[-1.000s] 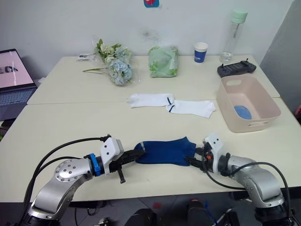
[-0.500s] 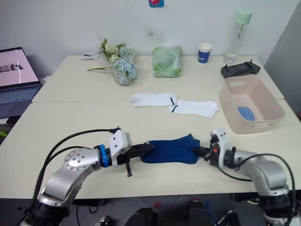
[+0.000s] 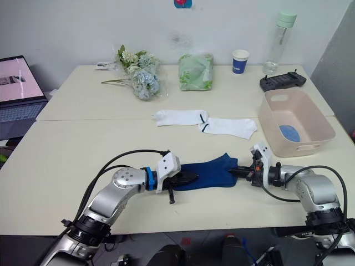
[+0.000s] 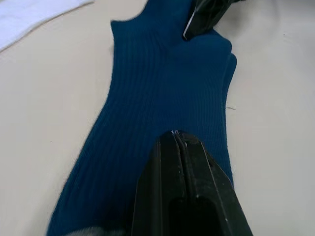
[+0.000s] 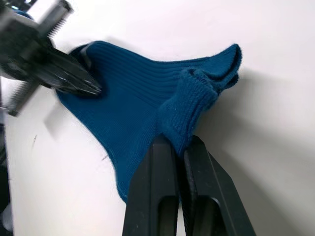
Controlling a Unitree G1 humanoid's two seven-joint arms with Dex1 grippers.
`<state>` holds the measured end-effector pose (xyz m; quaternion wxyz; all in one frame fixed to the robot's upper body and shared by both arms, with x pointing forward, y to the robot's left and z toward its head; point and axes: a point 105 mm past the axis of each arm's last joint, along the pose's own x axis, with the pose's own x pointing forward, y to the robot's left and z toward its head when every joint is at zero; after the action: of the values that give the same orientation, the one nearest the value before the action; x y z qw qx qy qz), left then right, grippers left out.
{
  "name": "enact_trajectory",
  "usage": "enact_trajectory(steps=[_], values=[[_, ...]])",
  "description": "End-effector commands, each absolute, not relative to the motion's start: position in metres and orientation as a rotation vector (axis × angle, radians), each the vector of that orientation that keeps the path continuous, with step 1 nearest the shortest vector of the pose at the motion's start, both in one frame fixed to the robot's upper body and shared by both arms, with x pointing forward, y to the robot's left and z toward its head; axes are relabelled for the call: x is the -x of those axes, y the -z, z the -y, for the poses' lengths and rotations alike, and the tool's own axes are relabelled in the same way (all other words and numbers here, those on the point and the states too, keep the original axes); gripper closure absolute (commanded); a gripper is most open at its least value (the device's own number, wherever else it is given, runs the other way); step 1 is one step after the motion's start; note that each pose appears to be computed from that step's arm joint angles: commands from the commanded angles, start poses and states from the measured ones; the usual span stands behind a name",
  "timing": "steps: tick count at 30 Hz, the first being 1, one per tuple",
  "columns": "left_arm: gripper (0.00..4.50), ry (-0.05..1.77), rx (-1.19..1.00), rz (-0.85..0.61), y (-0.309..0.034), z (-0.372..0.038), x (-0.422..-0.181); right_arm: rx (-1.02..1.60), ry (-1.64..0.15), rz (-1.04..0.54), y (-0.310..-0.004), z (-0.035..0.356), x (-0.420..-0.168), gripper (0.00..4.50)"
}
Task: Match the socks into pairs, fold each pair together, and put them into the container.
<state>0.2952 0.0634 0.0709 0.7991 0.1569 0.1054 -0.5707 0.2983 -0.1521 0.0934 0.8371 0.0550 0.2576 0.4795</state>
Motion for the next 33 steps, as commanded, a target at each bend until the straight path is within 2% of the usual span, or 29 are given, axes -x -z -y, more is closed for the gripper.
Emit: enact_trajectory(steps=[1, 9, 18, 21, 28, 33], values=[[4.50, 1.221, -0.349, -0.246, -0.064, -0.061, -0.296, -0.136, -1.102, -0.487, -0.115, 0.144, -0.292, 4.47], [4.50, 1.216, -0.367, -0.307, -0.047, -0.066, -0.292, -0.376, -1.320, -0.430, -0.160, 0.106, -0.270, 4.47], [4.50, 1.194, -0.342, -0.267, -0.060, -0.069, -0.291, -0.373, -1.343, -0.423, -0.152, 0.070, -0.276, 4.47], [4.50, 1.158, -0.315, -0.239, -0.080, -0.083, -0.286, -0.308, -1.374, -0.435, -0.146, 0.064, -0.275, 4.47], [4.50, 1.059, -0.231, -0.226, -0.137, -0.134, -0.253, -0.243, -1.421, -0.430, -0.141, 0.048, -0.276, 4.47], [4.50, 0.852, -0.154, -0.214, -0.158, -0.177, -0.247, -0.161, -1.469, -0.437, -0.128, 0.023, -0.279, 4.47]])
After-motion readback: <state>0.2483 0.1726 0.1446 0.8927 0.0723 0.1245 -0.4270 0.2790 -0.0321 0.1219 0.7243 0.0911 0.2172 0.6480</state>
